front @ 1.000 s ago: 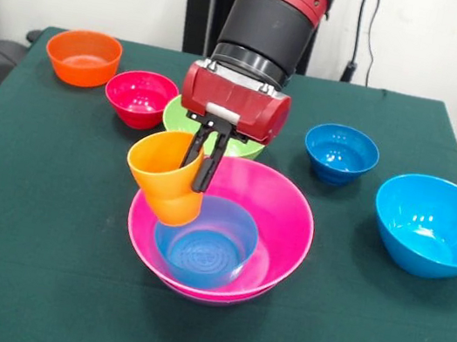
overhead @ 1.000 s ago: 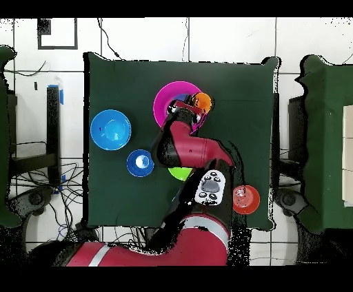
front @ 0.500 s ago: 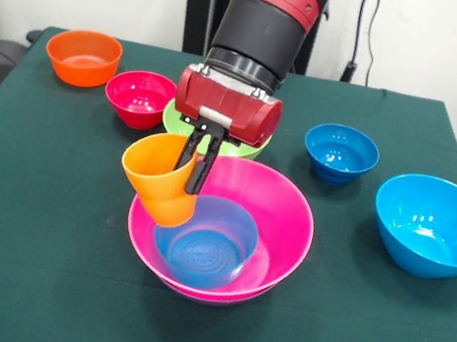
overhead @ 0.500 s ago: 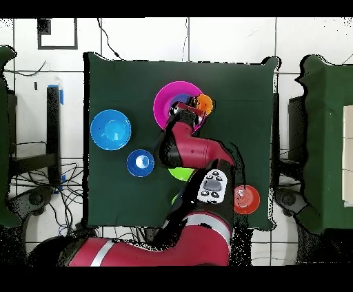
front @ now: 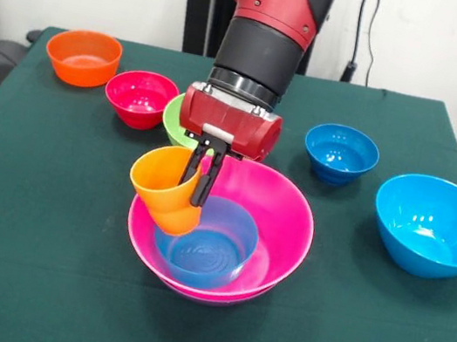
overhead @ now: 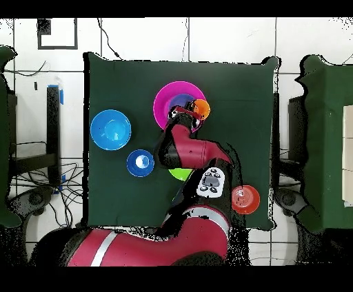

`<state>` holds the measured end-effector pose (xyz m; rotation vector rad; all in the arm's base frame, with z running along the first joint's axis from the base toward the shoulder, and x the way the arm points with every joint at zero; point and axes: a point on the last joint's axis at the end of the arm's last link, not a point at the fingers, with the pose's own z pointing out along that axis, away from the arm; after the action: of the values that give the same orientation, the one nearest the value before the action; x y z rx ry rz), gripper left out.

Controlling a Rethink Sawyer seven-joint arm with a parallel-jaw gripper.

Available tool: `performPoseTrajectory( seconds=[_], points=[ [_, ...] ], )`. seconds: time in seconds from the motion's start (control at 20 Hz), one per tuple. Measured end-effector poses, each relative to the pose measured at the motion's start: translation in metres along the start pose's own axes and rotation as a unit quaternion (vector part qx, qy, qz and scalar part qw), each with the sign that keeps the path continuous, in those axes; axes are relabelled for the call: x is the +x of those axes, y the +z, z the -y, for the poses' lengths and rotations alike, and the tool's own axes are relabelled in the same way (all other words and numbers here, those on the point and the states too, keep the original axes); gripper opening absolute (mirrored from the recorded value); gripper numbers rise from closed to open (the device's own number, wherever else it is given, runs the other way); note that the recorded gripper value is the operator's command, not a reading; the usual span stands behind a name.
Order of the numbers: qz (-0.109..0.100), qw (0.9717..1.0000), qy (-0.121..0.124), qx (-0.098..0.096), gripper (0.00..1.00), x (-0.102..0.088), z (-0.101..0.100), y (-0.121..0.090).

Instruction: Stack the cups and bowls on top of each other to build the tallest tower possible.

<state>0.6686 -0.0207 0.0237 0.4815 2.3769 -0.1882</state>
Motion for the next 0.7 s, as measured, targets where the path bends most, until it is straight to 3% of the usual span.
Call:
performPoseTrajectory(
  seconds=[0.7],
  points=[
    [-0.006, 1.0000, 0.002, -0.005, 0.00, 0.0077, -0.0056, 0.0031]
  ],
)
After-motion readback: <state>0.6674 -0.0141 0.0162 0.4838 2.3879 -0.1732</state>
